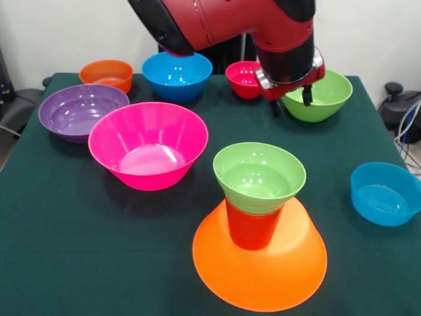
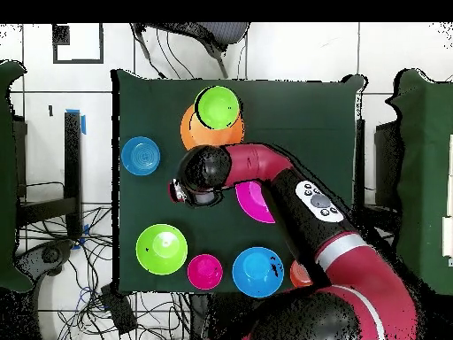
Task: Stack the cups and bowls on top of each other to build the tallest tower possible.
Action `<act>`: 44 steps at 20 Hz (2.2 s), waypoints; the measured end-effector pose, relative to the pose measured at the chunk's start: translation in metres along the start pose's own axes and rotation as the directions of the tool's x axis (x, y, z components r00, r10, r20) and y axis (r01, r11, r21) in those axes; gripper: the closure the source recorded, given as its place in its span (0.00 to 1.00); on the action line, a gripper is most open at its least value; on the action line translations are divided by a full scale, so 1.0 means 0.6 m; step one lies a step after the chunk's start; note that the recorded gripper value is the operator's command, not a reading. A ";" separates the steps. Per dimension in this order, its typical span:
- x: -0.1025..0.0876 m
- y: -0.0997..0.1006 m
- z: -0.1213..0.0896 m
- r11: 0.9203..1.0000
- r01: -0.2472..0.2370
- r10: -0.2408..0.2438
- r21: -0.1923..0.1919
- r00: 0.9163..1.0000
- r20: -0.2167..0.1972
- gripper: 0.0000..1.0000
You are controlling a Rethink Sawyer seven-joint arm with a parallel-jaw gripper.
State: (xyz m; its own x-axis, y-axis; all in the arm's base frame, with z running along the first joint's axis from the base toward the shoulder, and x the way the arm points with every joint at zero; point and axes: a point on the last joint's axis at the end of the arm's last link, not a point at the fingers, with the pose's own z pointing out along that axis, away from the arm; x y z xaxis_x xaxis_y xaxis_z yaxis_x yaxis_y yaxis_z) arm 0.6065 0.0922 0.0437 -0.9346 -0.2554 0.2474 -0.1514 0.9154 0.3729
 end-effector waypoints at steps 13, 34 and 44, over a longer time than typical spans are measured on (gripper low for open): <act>0.029 0.023 0.068 0.998 0.006 -0.014 -0.062 0.990 -0.142 0.00; 0.068 0.019 0.103 0.999 0.020 -0.030 -0.040 0.963 -0.269 0.00; 0.086 0.011 0.149 0.998 0.062 -0.065 -0.019 0.952 -0.299 0.00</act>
State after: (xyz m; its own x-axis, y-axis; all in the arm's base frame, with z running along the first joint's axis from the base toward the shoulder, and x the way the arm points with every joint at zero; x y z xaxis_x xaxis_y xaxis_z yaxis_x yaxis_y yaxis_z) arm 0.5283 0.1126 -0.0209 -0.7840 -0.3952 0.4787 -0.2026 0.8918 0.4045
